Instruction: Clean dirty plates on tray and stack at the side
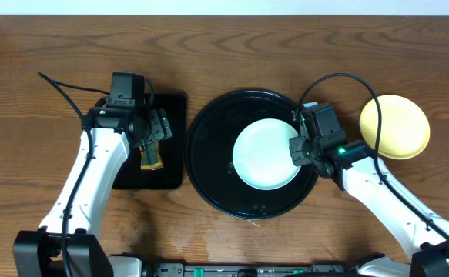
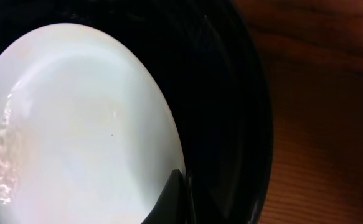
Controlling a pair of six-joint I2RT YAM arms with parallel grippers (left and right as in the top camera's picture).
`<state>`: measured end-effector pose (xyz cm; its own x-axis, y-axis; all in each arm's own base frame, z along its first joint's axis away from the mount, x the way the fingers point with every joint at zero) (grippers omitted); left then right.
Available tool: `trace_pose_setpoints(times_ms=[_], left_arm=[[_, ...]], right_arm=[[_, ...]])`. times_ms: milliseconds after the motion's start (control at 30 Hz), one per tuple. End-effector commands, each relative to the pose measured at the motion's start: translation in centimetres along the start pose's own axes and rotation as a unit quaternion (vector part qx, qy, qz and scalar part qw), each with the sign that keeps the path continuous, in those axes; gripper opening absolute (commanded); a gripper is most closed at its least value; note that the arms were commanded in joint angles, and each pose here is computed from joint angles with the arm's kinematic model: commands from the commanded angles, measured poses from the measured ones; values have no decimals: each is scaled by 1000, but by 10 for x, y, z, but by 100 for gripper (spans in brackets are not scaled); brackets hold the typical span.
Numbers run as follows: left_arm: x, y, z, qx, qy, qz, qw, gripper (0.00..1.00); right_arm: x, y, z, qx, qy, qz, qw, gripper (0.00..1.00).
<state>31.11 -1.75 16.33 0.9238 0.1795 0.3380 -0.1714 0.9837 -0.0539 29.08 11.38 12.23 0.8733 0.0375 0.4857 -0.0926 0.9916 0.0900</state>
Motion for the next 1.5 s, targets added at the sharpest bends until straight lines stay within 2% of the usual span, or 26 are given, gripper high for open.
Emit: trace_pose_setpoints(times_ms=[0, 233, 500, 667, 733, 800, 833, 967, 1133, 1467], left_arm=[[5, 0, 4, -2, -6, 1, 1000, 86], [5, 0, 4, -2, -6, 1, 1000, 86], [5, 0, 4, -3, -6, 1, 1000, 86], [5, 0, 4, -3, -6, 1, 1000, 86], [5, 0, 4, -2, -6, 1, 1000, 86], [5, 0, 4, -2, -6, 1, 1000, 86], [5, 0, 4, -3, -6, 1, 1000, 86], [5, 0, 4, -2, -6, 1, 1000, 86], [5, 0, 4, -3, -6, 1, 1000, 87], [5, 0, 4, -2, -6, 1, 1000, 87]], right_arm=[[-2, -1, -8, -14, 10, -1, 1000, 1], [-23, 11, -47, 34, 80, -8, 996, 1], [-35, 18, -79, 113, 126, -36, 985, 2], [-41, 10, -86, 159, 155, -42, 974, 21], [-44, 6, -90, 175, 164, -50, 970, 21], [-44, 1, -93, 183, 168, -63, 967, 1], [-43, -1, -93, 184, 167, -68, 966, 1], [-34, -6, -86, 188, 152, -76, 967, 1], [-12, -8, -62, 167, 98, -61, 979, 1], [18, -6, 20, 17, -46, 8, 999, 1]])
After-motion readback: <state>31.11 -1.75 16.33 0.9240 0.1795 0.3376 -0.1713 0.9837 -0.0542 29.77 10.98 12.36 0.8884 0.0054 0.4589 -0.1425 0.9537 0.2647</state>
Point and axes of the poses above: each gripper's point midway between its finger pads, its own z axis back along the fingers, its own y axis along the line the jaws close on, x = y × z, the point moved 6 cm from there along z, back along the fingers, and after that the axes turned 8 degrees about -z, right-handed, at the moved point
